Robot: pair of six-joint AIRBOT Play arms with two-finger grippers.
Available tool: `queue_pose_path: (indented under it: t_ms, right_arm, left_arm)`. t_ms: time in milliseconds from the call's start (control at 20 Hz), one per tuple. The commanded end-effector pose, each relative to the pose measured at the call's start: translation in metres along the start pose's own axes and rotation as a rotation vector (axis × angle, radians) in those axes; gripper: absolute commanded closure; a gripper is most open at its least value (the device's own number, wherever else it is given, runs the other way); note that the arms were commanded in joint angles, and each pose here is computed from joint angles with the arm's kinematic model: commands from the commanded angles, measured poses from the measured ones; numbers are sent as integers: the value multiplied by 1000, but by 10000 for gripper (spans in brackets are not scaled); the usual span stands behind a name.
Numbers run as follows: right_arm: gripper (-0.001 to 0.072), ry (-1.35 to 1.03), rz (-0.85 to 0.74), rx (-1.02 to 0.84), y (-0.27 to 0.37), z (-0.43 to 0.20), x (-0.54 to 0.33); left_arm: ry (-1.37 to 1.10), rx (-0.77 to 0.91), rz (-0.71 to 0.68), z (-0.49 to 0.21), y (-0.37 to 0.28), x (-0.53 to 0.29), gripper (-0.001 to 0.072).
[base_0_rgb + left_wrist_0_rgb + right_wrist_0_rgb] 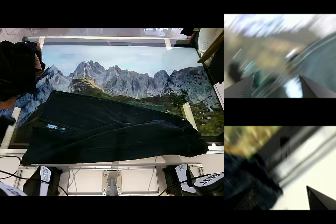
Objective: Fold the clothes and pants, and hang the long-sleeved shirts on hangers.
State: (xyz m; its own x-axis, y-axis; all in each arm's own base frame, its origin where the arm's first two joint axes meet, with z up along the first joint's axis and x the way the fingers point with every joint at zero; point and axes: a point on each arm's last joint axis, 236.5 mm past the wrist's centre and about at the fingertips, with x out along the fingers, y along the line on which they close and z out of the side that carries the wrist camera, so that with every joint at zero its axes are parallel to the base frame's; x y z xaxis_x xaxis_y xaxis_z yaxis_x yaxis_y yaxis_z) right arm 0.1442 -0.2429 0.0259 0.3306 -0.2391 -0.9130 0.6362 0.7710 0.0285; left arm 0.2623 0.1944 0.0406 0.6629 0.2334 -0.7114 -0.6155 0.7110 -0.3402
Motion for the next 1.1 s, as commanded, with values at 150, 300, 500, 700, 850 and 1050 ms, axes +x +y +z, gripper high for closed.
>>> queue_pose_path:
  t_ms: [150, 300, 500, 700, 850, 1050]
  right_arm:
    - [29, -469, 173, -33, 74, 149, -88]
    - [29, -391, 292, -60, 125, 140, -77]
    - [29, -326, 375, -96, 165, 125, -78]
    - [29, -251, 412, -125, 179, 107, -75]
    - [29, -227, 420, -131, 180, 102, -75]
    - [29, -224, 421, -132, 180, 101, -75]
  left_arm:
    - [209, 160, -315, 47, -129, 81, 83]
    - [446, 244, -411, 9, -174, 136, 85]
    - [652, 258, -452, -26, -170, 180, 83]
    - [611, 286, -457, -9, -155, 197, 84]
    - [555, 362, -484, 11, -161, 200, 86]
    - [565, 363, -517, 15, -168, 207, 87]
